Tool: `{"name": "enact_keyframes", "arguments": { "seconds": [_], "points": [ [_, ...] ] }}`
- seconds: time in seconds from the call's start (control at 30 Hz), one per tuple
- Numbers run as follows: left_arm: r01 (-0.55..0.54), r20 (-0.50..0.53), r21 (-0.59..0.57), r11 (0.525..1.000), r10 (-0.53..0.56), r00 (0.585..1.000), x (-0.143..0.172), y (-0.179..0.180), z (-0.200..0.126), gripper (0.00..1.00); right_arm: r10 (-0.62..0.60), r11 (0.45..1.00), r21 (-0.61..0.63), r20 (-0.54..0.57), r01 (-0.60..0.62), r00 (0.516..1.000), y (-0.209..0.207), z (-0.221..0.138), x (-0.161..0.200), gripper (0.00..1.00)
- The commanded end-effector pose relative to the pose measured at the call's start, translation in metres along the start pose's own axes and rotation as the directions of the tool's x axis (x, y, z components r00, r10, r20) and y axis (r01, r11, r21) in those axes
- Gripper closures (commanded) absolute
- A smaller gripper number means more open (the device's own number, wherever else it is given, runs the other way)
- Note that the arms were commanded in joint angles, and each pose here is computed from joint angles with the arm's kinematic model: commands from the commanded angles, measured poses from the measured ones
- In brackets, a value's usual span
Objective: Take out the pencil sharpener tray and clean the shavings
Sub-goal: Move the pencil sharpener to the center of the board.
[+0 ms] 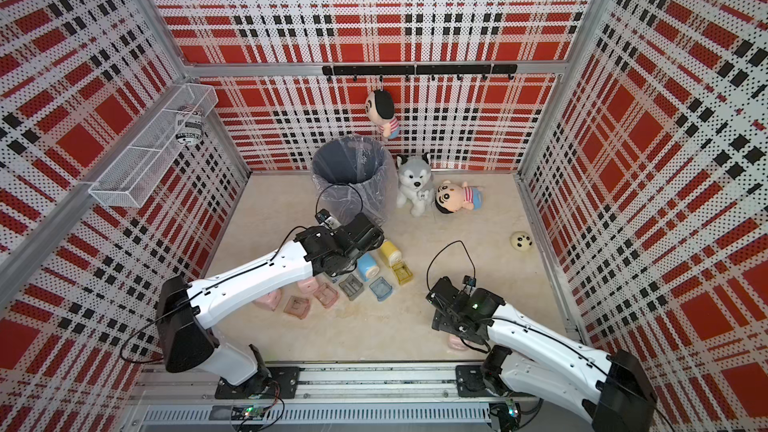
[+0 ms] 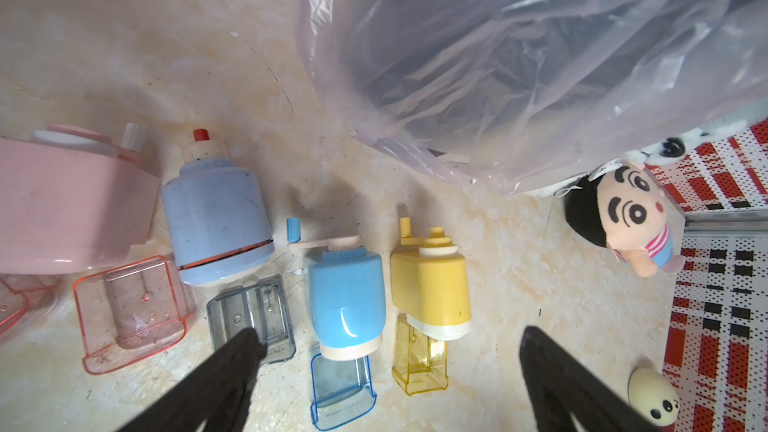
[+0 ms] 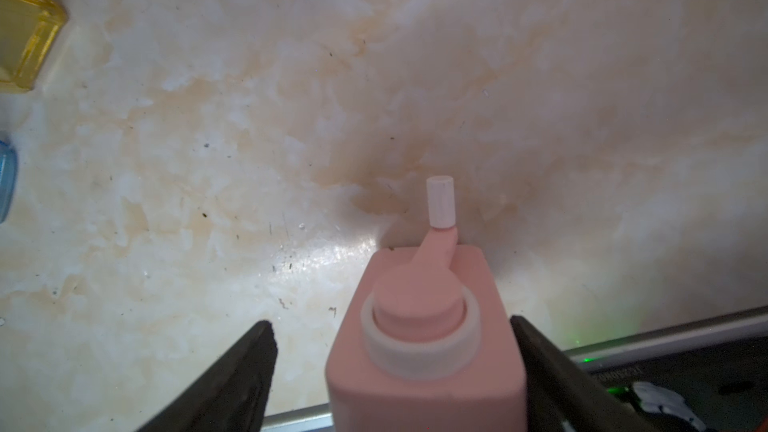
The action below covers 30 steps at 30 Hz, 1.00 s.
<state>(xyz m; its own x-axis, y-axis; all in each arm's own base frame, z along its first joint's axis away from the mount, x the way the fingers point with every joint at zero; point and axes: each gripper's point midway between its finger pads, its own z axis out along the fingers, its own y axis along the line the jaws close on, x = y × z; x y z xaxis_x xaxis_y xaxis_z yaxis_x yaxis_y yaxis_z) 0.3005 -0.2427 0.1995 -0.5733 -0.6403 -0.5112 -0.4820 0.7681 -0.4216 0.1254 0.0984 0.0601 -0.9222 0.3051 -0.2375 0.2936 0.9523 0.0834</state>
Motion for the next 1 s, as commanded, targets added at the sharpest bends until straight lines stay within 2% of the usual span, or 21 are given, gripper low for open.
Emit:
{"name": "enact_keyframes", "arguments": {
  "seconds": [0.0, 0.1, 0.23, 0.33, 0.47, 0.57, 0.63, 0.73, 0.8, 0.87, 0.97],
  "points": [
    [-0.011, 0.0, 0.008, 1.0, 0.011, 1.0, -0.002, -0.001, 0.0, 0.02, 0.006, 1.0, 0.002, -0.014, -0.006, 1.0, 0.0, 0.001, 0.004, 0.18],
    [-0.012, 0.0, 0.01, 1.0, 0.012, 1.0, -0.003, -0.002, 0.0, 0.02, -0.005, 1.0, 0.004, -0.011, 0.005, 1.0, 0.001, 0.002, 0.003, 0.32],
    [-0.01, 0.003, 0.011, 1.0, 0.01, 1.0, -0.006, -0.002, -0.001, 0.02, -0.024, 1.0, 0.005, -0.016, 0.024, 1.0, 0.002, 0.002, 0.004, 0.34],
    [-0.004, 0.01, 0.008, 1.0, 0.004, 1.0, -0.012, 0.001, 0.0, 0.02, -0.058, 0.998, -0.002, -0.011, 0.058, 0.998, 0.005, 0.002, 0.004, 0.4],
    [0.021, 0.023, 0.007, 1.0, -0.021, 1.0, -0.027, 0.009, -0.003, 0.02, -0.174, 0.983, -0.052, 0.029, 0.175, 0.984, 0.021, -0.009, -0.001, 0.4],
    [0.046, 0.041, 0.008, 0.999, -0.046, 0.998, -0.04, 0.018, -0.007, 0.02, -0.297, 0.945, -0.119, 0.076, 0.305, 0.952, 0.045, -0.017, -0.005, 0.4],
    [0.063, 0.049, 0.009, 0.998, -0.063, 0.997, -0.047, 0.025, -0.011, 0.02, -0.388, 0.904, -0.155, 0.099, 0.4, 0.916, 0.065, -0.019, -0.005, 0.42],
    [0.085, 0.062, 0.009, 0.996, -0.085, 0.994, -0.055, 0.037, -0.015, 0.02, -0.516, 0.838, -0.135, 0.115, 0.528, 0.849, 0.088, -0.018, -0.005, 0.42],
    [0.097, 0.062, 0.007, 0.995, -0.097, 0.993, -0.058, 0.044, -0.016, 0.02, -0.615, 0.772, -0.11, 0.114, 0.626, 0.78, 0.105, -0.017, 0.0, 0.41],
    [0.114, 0.059, 0.001, 0.993, -0.114, 0.992, -0.061, 0.055, -0.017, 0.02, -0.715, 0.687, -0.062, 0.118, 0.724, 0.689, 0.123, -0.013, 0.007, 0.39],
    [0.137, 0.068, -0.003, 0.991, -0.137, 0.988, -0.068, 0.067, -0.019, 0.02, -0.807, 0.579, -0.036, 0.117, 0.814, 0.579, 0.15, -0.01, 0.019, 0.39]
  ]
}}
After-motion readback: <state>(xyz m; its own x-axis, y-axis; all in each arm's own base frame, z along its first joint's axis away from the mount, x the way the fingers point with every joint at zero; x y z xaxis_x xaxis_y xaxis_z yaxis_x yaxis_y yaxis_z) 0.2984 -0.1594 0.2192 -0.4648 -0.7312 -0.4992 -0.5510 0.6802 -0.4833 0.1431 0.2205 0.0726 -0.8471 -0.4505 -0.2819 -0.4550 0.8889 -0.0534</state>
